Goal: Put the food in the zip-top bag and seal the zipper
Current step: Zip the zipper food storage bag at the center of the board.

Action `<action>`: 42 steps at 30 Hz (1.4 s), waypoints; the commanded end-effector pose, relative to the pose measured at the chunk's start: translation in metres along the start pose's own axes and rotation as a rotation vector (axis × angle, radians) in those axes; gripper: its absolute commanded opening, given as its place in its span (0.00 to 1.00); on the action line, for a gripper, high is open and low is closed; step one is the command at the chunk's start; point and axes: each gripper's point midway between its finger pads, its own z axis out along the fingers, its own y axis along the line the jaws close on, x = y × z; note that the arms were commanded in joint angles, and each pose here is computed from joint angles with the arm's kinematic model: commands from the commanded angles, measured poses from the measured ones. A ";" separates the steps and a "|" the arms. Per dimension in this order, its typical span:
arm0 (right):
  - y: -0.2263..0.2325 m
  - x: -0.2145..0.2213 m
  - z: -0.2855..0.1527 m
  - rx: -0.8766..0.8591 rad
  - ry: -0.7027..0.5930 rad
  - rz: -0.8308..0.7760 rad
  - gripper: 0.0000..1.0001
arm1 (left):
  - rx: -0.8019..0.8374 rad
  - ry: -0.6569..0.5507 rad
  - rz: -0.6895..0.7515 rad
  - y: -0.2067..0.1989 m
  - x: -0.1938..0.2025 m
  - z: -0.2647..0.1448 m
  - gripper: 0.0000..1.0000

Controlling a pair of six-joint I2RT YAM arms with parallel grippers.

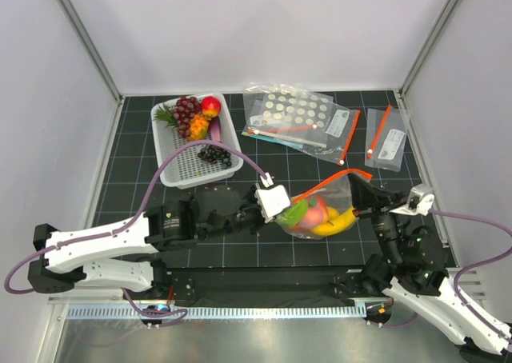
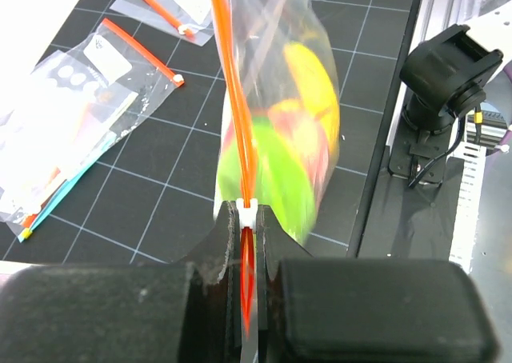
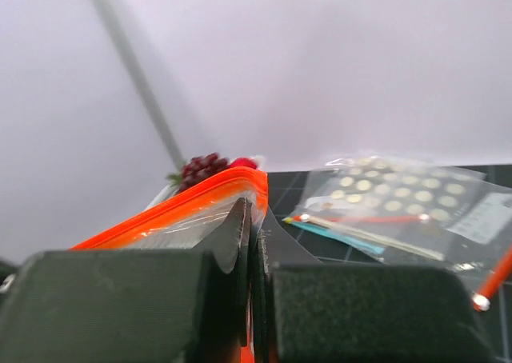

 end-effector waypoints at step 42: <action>0.102 0.034 0.017 -0.505 0.172 -0.017 0.01 | -0.193 0.124 0.038 0.032 0.025 0.030 0.37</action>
